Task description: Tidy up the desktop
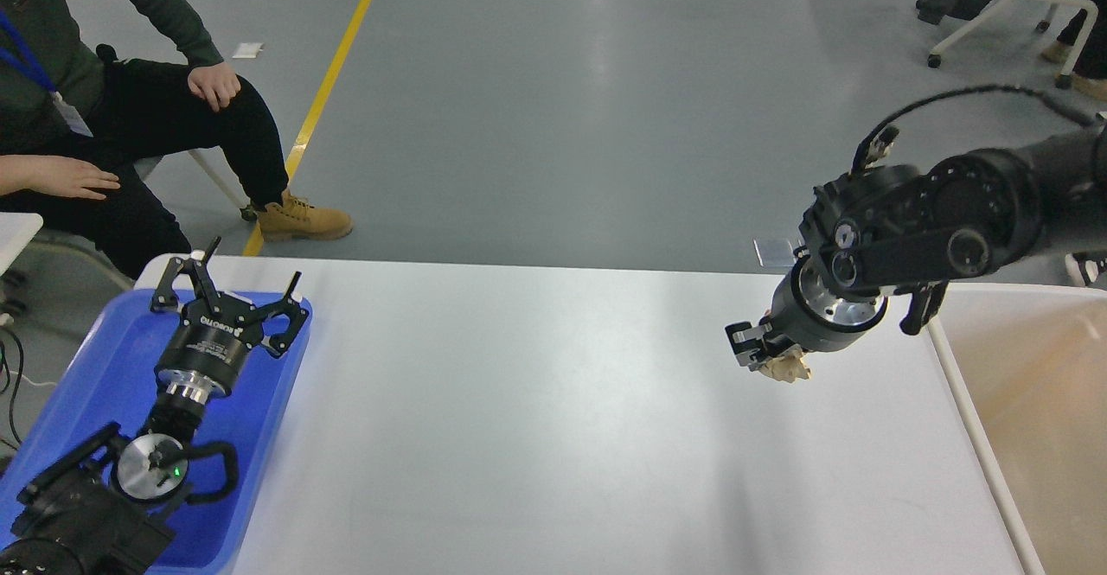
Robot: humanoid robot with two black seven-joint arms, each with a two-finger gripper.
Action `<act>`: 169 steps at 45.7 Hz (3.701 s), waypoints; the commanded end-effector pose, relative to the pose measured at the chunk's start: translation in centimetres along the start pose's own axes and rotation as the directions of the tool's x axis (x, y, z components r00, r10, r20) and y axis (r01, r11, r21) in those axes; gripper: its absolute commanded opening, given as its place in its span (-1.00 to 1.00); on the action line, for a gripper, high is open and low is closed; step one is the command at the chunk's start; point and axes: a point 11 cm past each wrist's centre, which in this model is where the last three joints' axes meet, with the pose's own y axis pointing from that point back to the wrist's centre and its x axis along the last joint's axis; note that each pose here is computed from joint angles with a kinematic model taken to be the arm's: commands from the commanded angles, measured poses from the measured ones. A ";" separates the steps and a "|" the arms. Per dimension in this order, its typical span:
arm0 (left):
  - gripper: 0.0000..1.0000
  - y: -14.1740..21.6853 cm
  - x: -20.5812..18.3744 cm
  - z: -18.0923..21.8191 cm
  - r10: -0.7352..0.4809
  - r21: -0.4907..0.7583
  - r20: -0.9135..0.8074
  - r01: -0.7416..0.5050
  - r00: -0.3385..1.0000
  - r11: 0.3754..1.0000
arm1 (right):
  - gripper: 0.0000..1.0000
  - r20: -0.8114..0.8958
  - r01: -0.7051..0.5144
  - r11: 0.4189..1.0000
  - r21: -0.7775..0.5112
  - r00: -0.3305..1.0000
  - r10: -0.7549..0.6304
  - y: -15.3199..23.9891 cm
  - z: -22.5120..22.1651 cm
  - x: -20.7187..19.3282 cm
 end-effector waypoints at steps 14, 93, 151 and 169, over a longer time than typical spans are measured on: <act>0.98 0.0 0.0 0.0 0.000 0.000 0.000 0.000 1.000 1.000 | -1.00 0.045 -0.078 0.992 -0.097 0.996 0.083 10.0 5.3 3.0; 0.98 0.0 0.0 0.0 0.000 -0.001 0.000 0.000 1.000 1.000 | -1.00 0.683 -0.141 0.700 -0.700 -0.420 0.597 -16.0 33.7 -16.3; 0.98 0.0 0.0 0.0 0.002 -0.001 0.001 -0.002 1.000 1.000 | 1.00 0.702 -0.132 0.717 -0.684 -0.387 0.598 -17.1 33.2 -18.3; 0.98 0.0 0.0 0.0 0.002 -0.001 0.001 -0.002 1.000 1.000 | 1.00 0.825 -0.386 0.731 -0.563 -0.319 0.467 -14.3 29.3 -5.7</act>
